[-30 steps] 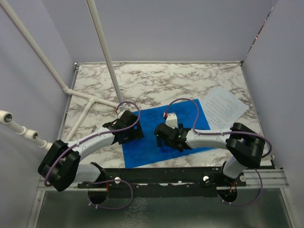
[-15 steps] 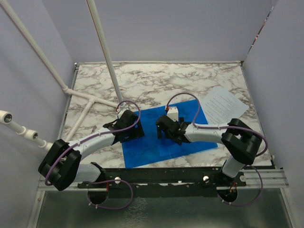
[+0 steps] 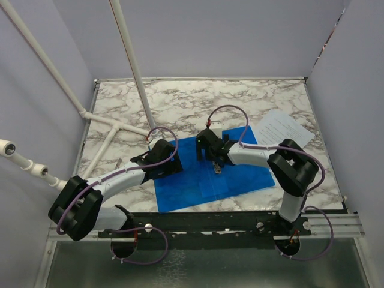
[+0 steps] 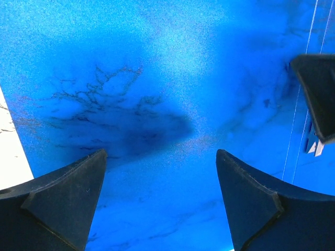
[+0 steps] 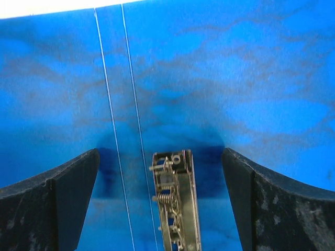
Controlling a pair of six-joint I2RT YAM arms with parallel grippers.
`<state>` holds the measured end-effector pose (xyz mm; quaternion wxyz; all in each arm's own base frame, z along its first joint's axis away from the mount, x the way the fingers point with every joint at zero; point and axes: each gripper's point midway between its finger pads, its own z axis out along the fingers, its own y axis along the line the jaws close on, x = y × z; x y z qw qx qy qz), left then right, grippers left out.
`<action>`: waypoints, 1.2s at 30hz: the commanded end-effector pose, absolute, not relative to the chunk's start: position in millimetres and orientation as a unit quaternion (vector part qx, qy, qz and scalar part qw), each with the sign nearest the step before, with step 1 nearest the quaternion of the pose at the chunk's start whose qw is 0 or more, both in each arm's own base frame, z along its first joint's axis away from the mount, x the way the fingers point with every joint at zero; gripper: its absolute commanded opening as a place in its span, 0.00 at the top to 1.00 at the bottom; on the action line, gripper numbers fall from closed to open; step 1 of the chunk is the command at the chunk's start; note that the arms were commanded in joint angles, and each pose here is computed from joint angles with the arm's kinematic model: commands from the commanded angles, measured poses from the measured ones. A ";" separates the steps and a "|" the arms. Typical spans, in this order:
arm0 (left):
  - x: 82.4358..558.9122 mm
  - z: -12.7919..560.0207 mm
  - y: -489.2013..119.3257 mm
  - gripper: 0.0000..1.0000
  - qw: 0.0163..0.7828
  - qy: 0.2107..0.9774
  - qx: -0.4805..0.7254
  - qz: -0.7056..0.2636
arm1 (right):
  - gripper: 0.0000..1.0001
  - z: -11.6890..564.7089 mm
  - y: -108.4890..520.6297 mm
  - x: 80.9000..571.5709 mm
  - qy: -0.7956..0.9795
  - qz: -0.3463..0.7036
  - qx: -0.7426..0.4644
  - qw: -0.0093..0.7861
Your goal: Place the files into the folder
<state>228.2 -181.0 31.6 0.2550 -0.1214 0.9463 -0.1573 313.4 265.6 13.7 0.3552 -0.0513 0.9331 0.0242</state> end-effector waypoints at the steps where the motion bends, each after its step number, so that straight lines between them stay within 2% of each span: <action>1: 184.0 -11.6 -147.8 0.12 0.179 0.973 -0.121 -0.081 | 0.00 -62.2 225.7 269.8 0.973 -0.026 -0.086 0.211; 7: 184.5 -10.8 -148.3 0.12 0.180 0.972 -0.124 -0.083 | 0.00 -62.5 233.1 291.1 0.974 -0.018 -0.084 0.210; 12: 184.6 -11.9 -147.0 0.12 0.182 0.972 -0.126 -0.082 | 0.00 -62.9 238.9 287.9 0.976 -0.002 -0.085 0.200; 17: 184.7 -12.4 -148.4 0.12 0.183 0.971 -0.129 -0.086 | 0.00 -61.6 234.4 268.1 0.978 0.016 -0.085 0.190; 36: 194.8 -5.7 -153.9 0.13 0.206 0.963 -0.141 -0.103 | 0.00 -58.4 195.4 179.7 0.977 -0.067 -0.087 0.180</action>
